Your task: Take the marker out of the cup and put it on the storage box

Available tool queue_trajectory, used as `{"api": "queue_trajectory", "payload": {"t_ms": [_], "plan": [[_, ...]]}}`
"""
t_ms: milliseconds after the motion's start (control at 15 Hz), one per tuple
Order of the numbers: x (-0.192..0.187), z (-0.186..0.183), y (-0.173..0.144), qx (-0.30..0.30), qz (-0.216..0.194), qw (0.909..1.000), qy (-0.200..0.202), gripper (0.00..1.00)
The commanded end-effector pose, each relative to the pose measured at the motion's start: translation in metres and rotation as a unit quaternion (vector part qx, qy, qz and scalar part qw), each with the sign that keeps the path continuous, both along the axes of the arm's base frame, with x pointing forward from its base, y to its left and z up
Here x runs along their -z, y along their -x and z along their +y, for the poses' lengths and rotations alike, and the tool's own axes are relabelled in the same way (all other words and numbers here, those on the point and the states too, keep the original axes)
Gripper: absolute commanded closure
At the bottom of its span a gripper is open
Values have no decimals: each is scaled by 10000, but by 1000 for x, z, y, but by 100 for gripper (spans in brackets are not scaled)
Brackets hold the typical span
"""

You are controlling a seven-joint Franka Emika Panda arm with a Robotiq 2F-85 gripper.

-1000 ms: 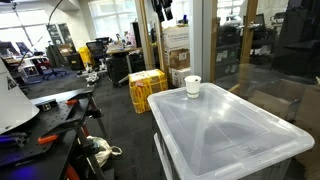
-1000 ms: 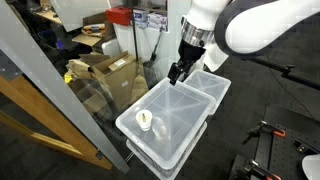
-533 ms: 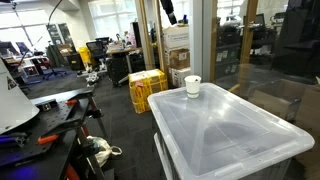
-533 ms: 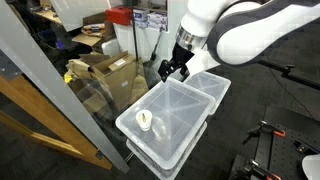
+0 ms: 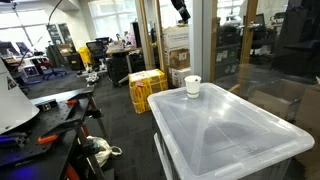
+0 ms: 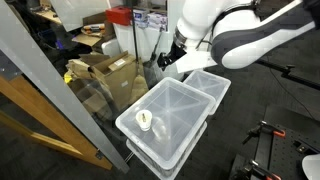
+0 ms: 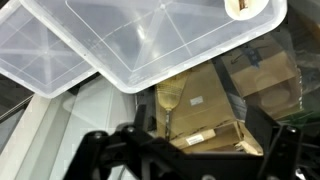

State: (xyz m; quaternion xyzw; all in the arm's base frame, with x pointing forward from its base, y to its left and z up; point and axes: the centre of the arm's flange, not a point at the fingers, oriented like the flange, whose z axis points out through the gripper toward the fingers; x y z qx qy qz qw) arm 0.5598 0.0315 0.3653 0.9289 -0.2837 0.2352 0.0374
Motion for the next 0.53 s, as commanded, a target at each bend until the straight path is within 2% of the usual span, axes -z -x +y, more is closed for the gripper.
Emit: {"api": "queue_trajectory", "payload": {"t_ms": [0,267,333,400,467], "plan": [[4,-4,-17,462,-204,9973,538,0],[8,-3,-30,899,-552,9867,1237,0],[8,-1,-31,683,-462,9885,1268,0],[4,-11,-21,690,-492,9906,1077,0],[6,-8,-23,661,-468,9904,1118,0]]}}
